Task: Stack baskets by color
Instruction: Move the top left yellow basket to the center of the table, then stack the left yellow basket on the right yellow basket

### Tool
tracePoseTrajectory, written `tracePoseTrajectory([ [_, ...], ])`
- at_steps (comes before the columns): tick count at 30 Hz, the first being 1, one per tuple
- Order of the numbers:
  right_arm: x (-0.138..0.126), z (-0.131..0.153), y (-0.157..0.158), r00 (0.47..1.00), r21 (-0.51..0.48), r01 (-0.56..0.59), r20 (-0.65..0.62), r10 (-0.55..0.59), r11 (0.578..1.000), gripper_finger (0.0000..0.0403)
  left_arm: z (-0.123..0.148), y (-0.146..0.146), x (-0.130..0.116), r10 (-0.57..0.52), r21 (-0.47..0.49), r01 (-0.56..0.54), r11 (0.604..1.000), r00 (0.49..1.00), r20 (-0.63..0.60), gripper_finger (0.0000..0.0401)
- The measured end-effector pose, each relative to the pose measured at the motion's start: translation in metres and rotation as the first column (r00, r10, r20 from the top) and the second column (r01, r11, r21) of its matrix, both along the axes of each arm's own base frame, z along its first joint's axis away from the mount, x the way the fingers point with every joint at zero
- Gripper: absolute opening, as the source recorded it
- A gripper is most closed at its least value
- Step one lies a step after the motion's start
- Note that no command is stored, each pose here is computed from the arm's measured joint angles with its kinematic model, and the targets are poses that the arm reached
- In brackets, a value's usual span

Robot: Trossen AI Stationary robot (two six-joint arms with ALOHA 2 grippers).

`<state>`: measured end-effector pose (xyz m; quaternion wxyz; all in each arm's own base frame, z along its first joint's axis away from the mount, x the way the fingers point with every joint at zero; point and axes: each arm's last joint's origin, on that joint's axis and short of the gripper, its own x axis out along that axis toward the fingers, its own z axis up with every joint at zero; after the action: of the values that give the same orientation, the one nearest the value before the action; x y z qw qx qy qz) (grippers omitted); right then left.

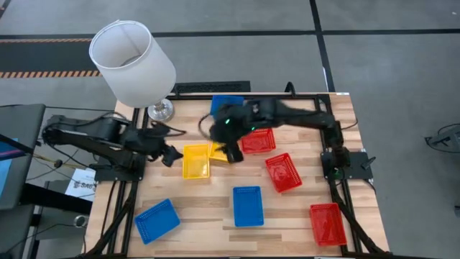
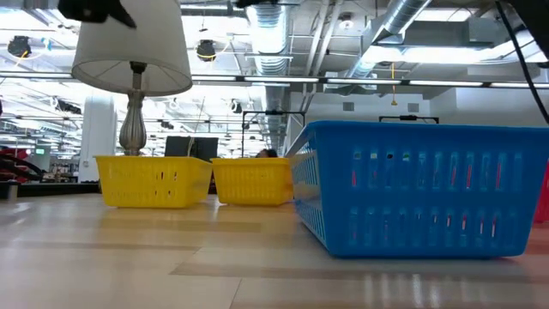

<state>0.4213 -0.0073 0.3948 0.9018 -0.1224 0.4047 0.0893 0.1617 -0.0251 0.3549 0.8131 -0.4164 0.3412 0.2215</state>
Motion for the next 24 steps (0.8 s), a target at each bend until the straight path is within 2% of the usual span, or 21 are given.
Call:
tracePoseTrajectory([
  [1, 0.006, -0.010, 0.003, 0.999, -0.014, -0.028, -0.033, 0.027, 1.000, 0.0235, 0.005, 0.000, -0.005, 0.022, 0.011, -0.022, 1.000, 0.999, 0.037, 0.0238],
  [6, 0.039, -0.047, 0.018, 0.986, -0.057, -0.162, -0.034, 0.160, 0.985, 0.0235, 0.018, 0.003, -0.030, 0.101, 0.056, -0.111, 0.992, 0.982, 0.161, 0.0238],
  [9, 0.057, -0.076, 0.026, 0.968, -0.095, -0.248, -0.074, 0.242, 0.964, 0.0235, 0.021, 0.004, -0.039, 0.115, 0.073, -0.131, 0.989, 0.974, 0.195, 0.0238],
  [13, 0.070, -0.106, 0.035, 0.935, -0.130, -0.347, -0.127, 0.332, 0.929, 0.0235, 0.025, 0.007, -0.048, 0.136, 0.084, -0.159, 0.984, 0.963, 0.231, 0.0238],
  [16, 0.074, -0.128, 0.041, 0.909, -0.114, -0.392, -0.203, 0.365, 0.913, 0.0235, 0.026, 0.009, -0.052, 0.150, 0.095, -0.178, 0.979, 0.956, 0.250, 0.0238],
  [24, 0.088, -0.173, 0.056, 0.864, -0.118, -0.468, -0.270, 0.425, 0.876, 0.0235, 0.027, 0.010, -0.055, 0.159, 0.098, -0.190, 0.977, 0.952, 0.262, 0.0238],
])
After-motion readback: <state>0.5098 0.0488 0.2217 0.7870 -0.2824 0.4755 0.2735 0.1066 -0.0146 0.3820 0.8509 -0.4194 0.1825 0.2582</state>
